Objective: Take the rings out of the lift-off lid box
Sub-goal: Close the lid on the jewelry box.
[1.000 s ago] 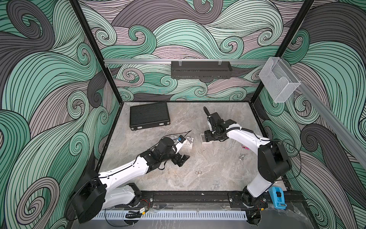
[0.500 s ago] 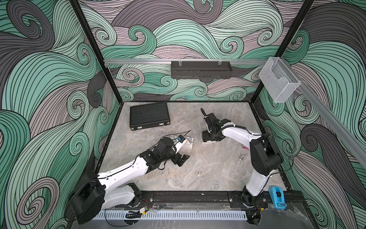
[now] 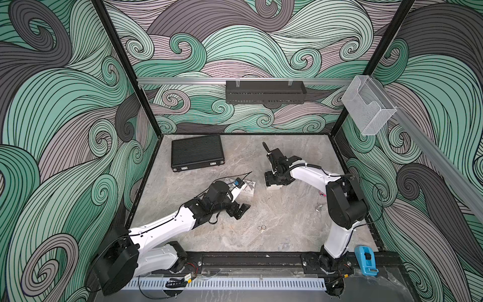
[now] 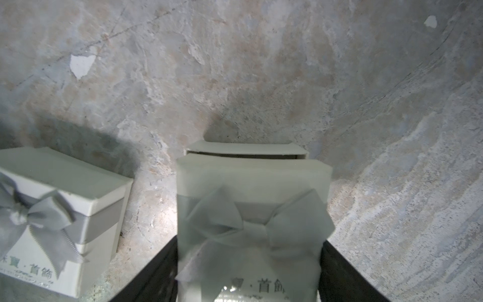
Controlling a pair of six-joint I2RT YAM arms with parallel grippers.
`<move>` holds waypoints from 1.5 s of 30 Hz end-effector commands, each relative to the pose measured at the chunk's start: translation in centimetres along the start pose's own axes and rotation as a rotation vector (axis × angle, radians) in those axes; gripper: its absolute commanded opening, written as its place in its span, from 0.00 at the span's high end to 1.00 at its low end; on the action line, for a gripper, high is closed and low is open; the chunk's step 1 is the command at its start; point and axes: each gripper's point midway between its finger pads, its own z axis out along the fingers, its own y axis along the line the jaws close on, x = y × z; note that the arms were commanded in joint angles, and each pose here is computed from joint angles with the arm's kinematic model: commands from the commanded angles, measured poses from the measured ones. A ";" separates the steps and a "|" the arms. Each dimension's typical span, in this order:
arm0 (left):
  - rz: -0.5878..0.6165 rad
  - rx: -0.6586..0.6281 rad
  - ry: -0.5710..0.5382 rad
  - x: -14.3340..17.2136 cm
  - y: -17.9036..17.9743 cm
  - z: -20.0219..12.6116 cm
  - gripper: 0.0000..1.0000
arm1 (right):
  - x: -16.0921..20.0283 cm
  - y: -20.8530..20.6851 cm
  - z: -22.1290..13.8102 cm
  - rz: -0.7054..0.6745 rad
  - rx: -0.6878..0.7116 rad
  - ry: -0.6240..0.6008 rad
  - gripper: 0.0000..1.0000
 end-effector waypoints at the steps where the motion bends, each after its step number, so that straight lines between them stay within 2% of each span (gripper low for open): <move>1: -0.003 -0.006 -0.010 -0.2 0.1 -0.1 0.01 | -0.8 0.1 -0.2 0.012 0.018 -0.017 0.23; 21: -0.006 -0.008 -0.009 -0.1 0.2 -0.1 0.01 | -1.3 0.6 -0.2 0.010 0.003 -0.042 0.23; 45: -0.010 -0.005 -0.010 -0.1 0.1 0.1 0.01 | -2.1 0.3 -2.7 0.011 0.012 -0.101 0.23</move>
